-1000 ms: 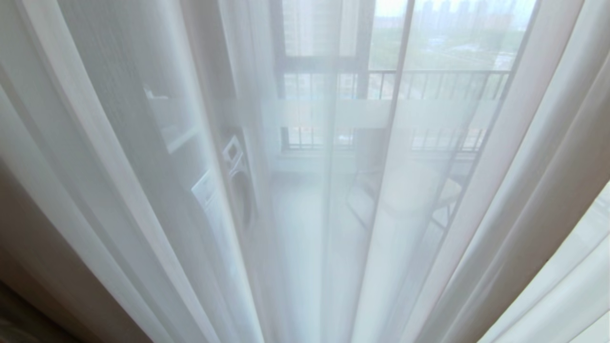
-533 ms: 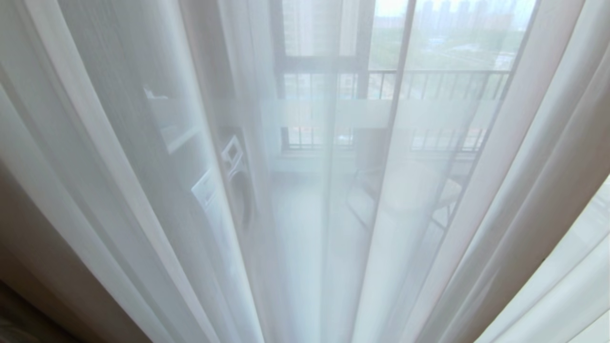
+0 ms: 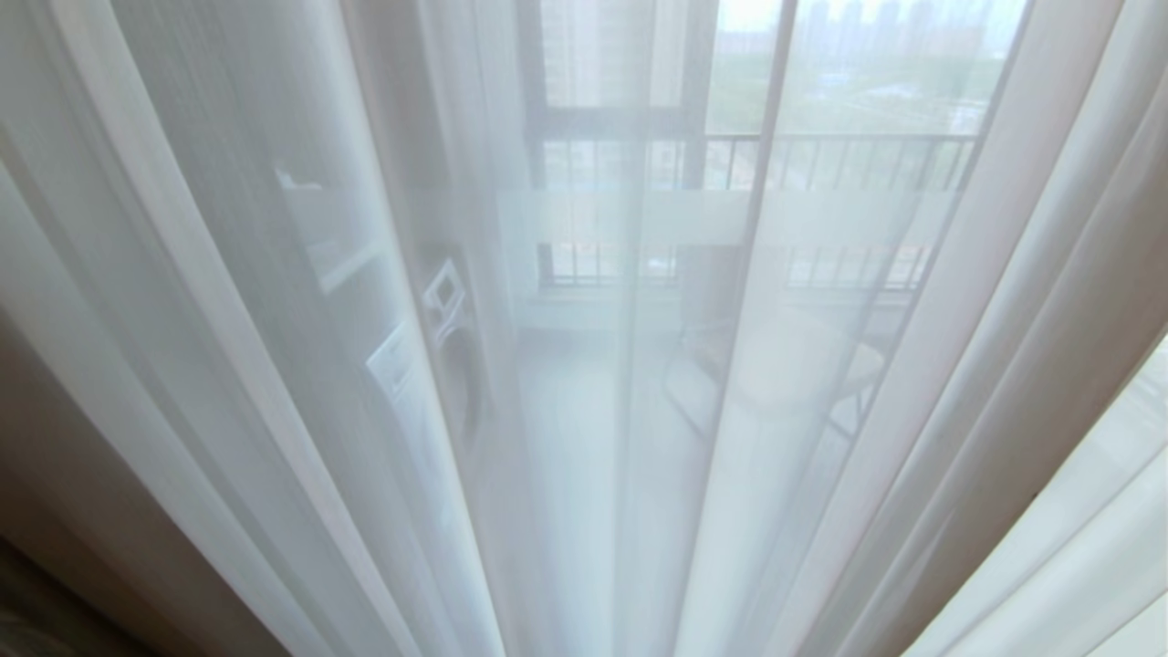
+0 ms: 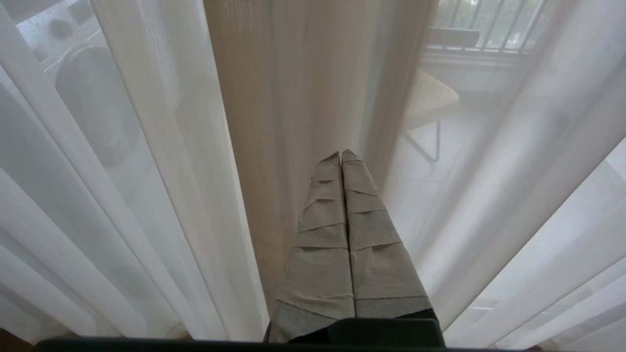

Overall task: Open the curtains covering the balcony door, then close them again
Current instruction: Close the outer curtains on both sides

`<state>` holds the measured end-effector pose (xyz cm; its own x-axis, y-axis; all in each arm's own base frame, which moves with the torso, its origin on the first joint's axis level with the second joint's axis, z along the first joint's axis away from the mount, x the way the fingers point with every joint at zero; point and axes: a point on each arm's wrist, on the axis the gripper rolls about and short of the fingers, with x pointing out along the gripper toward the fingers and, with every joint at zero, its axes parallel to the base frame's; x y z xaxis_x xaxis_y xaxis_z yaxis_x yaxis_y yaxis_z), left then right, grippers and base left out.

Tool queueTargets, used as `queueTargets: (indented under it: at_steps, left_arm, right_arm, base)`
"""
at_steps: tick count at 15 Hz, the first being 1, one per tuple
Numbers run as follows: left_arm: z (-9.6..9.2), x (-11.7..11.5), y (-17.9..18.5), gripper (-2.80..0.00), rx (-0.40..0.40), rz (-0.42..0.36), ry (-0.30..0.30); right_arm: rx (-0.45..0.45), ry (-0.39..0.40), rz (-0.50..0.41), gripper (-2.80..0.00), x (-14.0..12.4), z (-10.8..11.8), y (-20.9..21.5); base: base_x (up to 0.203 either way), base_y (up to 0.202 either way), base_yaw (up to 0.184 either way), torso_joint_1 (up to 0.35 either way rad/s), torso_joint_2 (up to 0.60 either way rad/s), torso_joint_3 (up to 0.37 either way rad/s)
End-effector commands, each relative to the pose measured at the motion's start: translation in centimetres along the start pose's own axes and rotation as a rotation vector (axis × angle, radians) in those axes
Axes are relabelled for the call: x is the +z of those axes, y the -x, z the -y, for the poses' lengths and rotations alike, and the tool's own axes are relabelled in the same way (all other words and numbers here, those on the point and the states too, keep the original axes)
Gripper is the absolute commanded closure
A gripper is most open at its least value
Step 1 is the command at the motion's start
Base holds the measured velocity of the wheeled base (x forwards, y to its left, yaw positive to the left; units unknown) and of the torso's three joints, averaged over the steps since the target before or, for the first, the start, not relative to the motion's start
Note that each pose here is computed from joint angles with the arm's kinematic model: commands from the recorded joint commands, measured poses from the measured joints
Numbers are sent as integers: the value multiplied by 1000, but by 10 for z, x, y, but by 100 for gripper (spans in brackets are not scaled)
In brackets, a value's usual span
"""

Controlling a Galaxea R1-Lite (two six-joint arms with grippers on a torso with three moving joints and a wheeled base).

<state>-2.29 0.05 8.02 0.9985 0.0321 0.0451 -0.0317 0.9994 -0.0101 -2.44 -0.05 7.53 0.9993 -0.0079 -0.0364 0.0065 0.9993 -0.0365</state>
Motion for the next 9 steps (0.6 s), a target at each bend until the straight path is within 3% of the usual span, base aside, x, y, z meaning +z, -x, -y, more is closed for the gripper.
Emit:
queueTargets:
  at_steps: [1,4,9]
  left_arm:
    - [0,0,0,0,0,1,0]
    - [0,0,0,0,3,1,0]
    - [0,0,0,0,2,1,2]
  right_arm:
    - [0,1,0,0,0,0,0]
    - [0,1,0,0,0,0,0]
    - [0,1,0,0,0,0,0]
  base:
    - [0,0,0,0,0,0]
    - [1,54,5,-2,3,3]
    - [0,188,2,3,-1,2]
